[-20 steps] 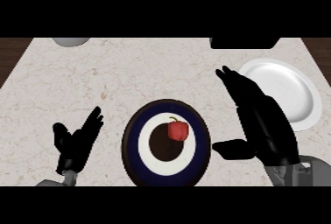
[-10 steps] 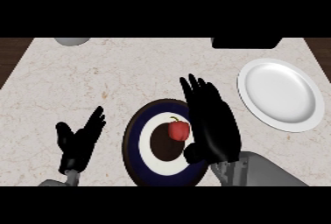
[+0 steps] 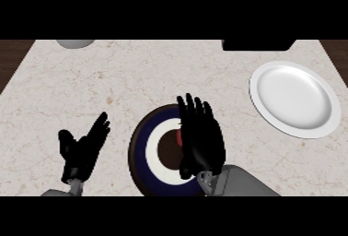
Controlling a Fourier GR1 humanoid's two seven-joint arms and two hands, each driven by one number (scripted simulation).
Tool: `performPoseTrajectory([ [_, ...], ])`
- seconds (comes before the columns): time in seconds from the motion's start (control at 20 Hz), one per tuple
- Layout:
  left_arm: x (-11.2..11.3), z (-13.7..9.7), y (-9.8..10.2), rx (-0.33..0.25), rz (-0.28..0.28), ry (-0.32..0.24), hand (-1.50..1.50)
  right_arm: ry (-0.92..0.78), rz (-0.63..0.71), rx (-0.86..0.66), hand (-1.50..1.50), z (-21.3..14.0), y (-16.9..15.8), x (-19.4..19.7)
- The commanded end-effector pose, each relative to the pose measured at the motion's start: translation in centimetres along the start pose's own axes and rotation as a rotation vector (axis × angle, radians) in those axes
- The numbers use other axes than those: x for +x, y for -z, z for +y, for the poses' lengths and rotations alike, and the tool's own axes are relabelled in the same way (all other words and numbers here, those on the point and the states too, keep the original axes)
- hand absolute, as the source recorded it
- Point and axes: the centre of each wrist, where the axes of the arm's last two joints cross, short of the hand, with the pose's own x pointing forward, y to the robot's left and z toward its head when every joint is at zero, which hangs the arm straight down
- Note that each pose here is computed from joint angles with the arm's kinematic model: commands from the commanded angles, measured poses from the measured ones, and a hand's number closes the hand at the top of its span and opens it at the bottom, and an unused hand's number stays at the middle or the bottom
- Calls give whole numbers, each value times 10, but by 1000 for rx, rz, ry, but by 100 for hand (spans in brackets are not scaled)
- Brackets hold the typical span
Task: Pick the bell pepper from the plate and place it in the plate
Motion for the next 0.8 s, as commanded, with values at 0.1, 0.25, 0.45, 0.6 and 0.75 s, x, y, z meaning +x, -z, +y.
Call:
performPoseTrajectory([
  [0.1, -3, -20, -5, 5, 32, 7, 0, 10, 37, 23, -150, 15, 6, 7],
  [0.25, -7, -4, -9, 5, 21, -3, 0, -32, 57, 17, -150, 21, -2, 11],
  [0.45, -2, -4, -3, 7, 17, 12, 0, -91, 115, -1, -150, 24, 29, 12],
  [0.6, -13, -1, -15, -1, 33, -8, 0, -129, 127, -3, -150, 54, 17, 5],
  [0.75, 10, 6, -3, -1, 27, 4, 0, -121, 145, 13, -150, 37, 28, -2],
])
